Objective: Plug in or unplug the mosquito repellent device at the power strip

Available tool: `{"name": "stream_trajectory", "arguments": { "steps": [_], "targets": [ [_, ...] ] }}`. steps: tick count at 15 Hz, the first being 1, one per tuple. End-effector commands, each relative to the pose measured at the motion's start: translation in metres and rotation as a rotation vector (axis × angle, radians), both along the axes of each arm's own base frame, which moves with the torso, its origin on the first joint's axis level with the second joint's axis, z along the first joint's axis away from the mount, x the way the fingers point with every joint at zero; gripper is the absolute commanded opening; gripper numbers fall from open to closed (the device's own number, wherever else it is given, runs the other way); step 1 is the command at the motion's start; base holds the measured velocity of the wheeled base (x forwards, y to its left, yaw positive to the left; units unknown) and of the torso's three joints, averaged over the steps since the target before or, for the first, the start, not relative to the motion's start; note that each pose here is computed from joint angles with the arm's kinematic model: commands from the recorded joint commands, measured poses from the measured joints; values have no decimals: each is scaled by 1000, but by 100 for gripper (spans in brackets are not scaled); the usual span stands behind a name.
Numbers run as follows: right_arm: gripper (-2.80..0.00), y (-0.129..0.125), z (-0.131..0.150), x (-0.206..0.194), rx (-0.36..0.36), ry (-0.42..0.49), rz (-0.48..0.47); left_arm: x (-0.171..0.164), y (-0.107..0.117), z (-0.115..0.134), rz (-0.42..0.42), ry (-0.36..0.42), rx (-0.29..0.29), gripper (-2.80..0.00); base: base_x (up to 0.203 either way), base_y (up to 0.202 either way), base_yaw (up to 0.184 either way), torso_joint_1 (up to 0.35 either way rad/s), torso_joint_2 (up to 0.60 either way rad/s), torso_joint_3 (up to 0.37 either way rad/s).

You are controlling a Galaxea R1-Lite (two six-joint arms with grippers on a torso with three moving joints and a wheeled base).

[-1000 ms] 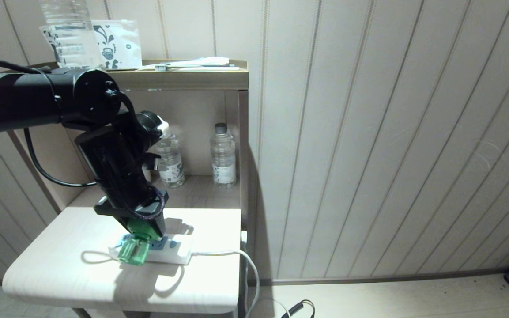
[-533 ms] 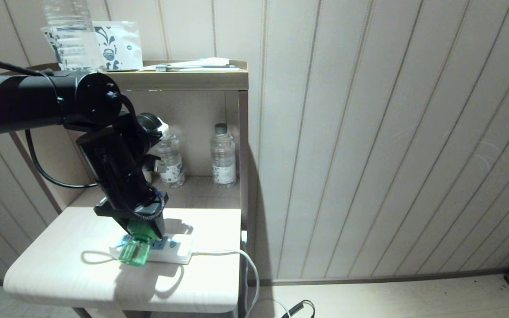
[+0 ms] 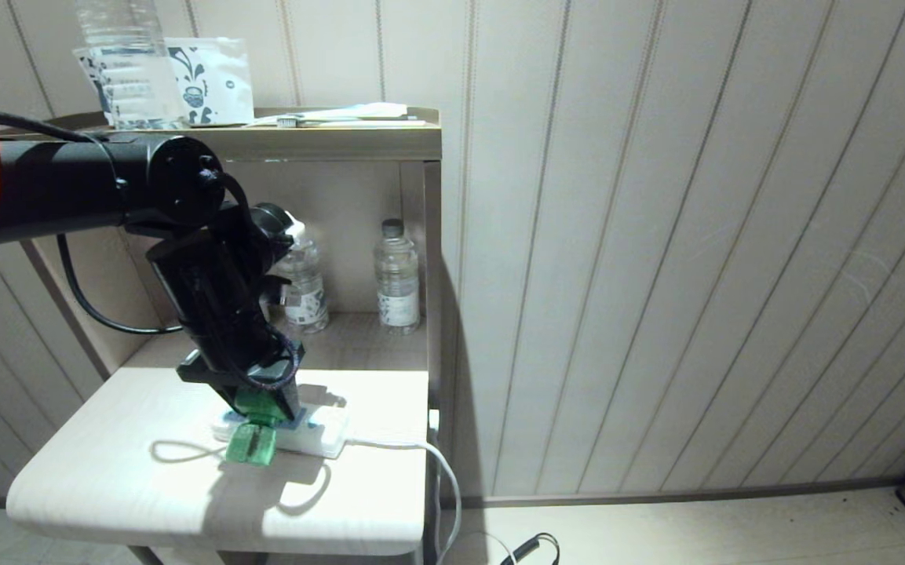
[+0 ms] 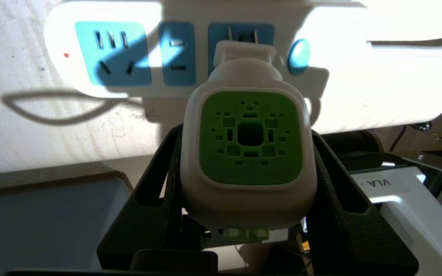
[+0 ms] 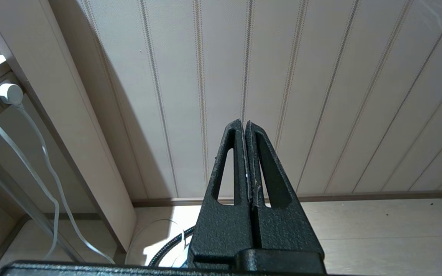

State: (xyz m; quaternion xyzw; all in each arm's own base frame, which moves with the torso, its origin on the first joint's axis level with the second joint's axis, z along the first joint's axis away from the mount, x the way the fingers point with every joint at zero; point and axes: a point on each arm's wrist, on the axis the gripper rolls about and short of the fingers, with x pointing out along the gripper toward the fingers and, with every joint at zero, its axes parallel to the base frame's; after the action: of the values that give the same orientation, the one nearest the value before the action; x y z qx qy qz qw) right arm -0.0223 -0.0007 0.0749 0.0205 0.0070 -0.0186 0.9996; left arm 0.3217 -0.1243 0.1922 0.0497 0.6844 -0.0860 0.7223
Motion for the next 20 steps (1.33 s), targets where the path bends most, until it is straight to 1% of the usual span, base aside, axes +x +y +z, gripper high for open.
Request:
{"name": "stream_trajectory", "arguments": {
  "steps": [1, 3, 7, 9, 10, 11, 12, 14, 17, 18, 20],
  "targets": [
    [-280, 0, 0, 0, 0, 1, 0, -2, 1, 1, 1, 13, 5, -280, 0, 0, 0, 0, 0, 0],
    [-280, 0, 0, 0, 0, 1, 0, -8, 3, 10, 2, -3, -2, -280, 0, 0, 0, 0, 0, 0],
    [-280, 0, 0, 0, 0, 1, 0, -32, 12, 41, -2, -79, -31, -280, 0, 0, 0, 0, 0, 0],
    [-280, 0, 0, 0, 0, 1, 0, -49, 18, 57, 1, -142, -60, -280, 0, 0, 0, 0, 0, 0],
    [-280, 0, 0, 0, 0, 1, 0, -55, 21, 61, 2, -200, -85, -280, 0, 0, 0, 0, 0, 0],
    [-280, 0, 0, 0, 0, 1, 0, -56, 23, 61, 8, -283, -117, -280, 0, 0, 0, 0, 0, 0],
    [-280, 0, 0, 0, 0, 1, 0, -56, 25, 58, 13, -350, -144, -280, 0, 0, 0, 0, 0, 0],
    [-280, 0, 0, 0, 0, 1, 0, -56, 31, 48, 29, -504, -201, -280, 0, 0, 0, 0, 0, 0],
    [-280, 0, 0, 0, 0, 1, 0, -50, 45, 34, 65, -767, -308, -280, 0, 0, 0, 0, 0, 0],
    [-280, 0, 0, 0, 0, 1, 0, -50, 50, 32, 70, -840, -340, -280, 0, 0, 0, 0, 0, 0],
    [-280, 0, 0, 0, 0, 1, 0, -58, 57, 25, 65, -931, -384, -280, 0, 0, 0, 0, 0, 0]
  ]
}}
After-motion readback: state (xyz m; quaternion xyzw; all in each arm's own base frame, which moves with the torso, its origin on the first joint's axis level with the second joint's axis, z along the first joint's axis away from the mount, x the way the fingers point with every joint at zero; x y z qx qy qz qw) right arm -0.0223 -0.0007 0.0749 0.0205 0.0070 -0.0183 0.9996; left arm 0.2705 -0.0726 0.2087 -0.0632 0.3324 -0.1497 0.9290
